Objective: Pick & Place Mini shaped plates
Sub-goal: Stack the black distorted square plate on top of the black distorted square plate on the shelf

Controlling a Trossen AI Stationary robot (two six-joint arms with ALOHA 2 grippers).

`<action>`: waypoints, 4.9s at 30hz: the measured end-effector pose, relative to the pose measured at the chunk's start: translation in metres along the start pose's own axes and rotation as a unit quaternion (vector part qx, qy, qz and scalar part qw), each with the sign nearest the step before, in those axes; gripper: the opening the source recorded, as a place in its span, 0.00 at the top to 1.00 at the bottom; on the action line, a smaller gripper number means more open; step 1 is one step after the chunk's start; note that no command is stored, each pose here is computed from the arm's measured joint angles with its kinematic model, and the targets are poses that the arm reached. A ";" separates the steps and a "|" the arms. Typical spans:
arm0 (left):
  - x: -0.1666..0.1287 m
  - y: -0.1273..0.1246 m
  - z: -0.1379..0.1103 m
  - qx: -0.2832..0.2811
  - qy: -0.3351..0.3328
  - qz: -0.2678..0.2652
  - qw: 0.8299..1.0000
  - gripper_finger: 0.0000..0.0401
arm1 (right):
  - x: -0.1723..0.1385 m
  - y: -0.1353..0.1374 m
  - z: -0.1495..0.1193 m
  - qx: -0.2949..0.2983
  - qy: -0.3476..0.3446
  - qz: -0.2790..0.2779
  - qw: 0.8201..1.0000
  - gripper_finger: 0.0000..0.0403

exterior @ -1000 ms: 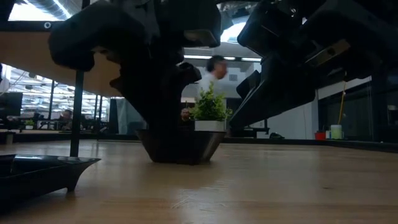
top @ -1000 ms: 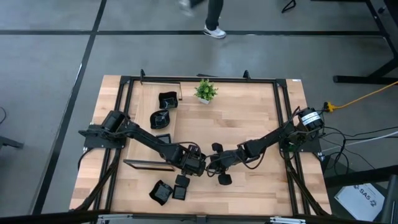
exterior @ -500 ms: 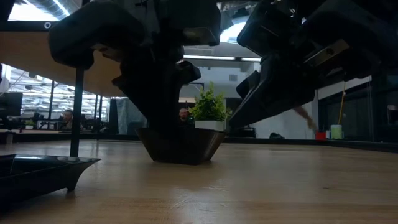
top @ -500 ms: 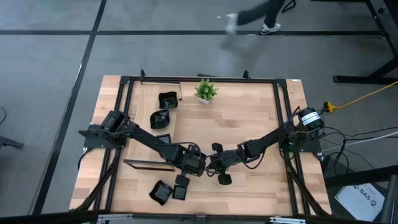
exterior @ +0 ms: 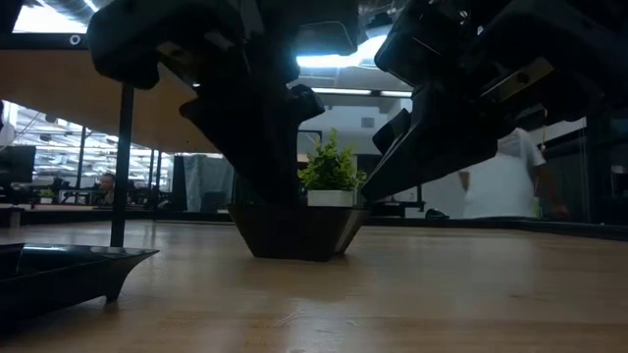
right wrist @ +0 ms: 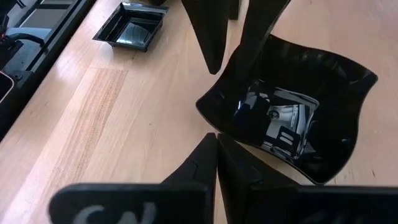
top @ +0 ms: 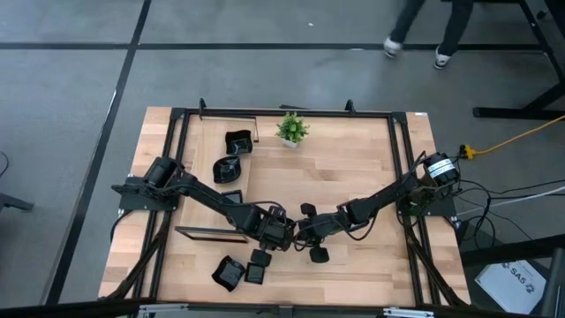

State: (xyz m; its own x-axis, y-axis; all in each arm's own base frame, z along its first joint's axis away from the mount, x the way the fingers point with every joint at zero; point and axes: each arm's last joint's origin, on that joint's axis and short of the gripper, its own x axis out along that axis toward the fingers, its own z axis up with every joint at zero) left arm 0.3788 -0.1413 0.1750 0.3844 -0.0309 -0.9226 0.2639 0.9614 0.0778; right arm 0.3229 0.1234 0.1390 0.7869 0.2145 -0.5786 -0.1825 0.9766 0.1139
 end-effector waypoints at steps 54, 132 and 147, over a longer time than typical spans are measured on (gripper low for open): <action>0.000 -0.001 0.008 0.008 0.010 -0.012 1.000 0.91 | 0.000 0.000 0.000 -0.002 0.000 0.000 1.000 0.97; 0.003 -0.001 0.008 0.004 0.016 0.002 1.000 0.99 | 0.007 -0.001 -0.007 -0.016 0.006 -0.031 0.999 0.97; 0.003 -0.001 0.008 0.002 0.016 0.002 1.000 0.99 | 0.006 -0.002 -0.007 -0.021 0.003 -0.048 0.999 0.97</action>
State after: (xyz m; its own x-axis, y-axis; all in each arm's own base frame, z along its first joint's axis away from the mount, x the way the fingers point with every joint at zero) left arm 0.3867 -0.1446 0.1748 0.3566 -0.0173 -0.9341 0.2653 0.9606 0.0835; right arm 0.3243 0.1229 0.1296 0.7983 0.1205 -0.5901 -0.1317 0.9910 0.0241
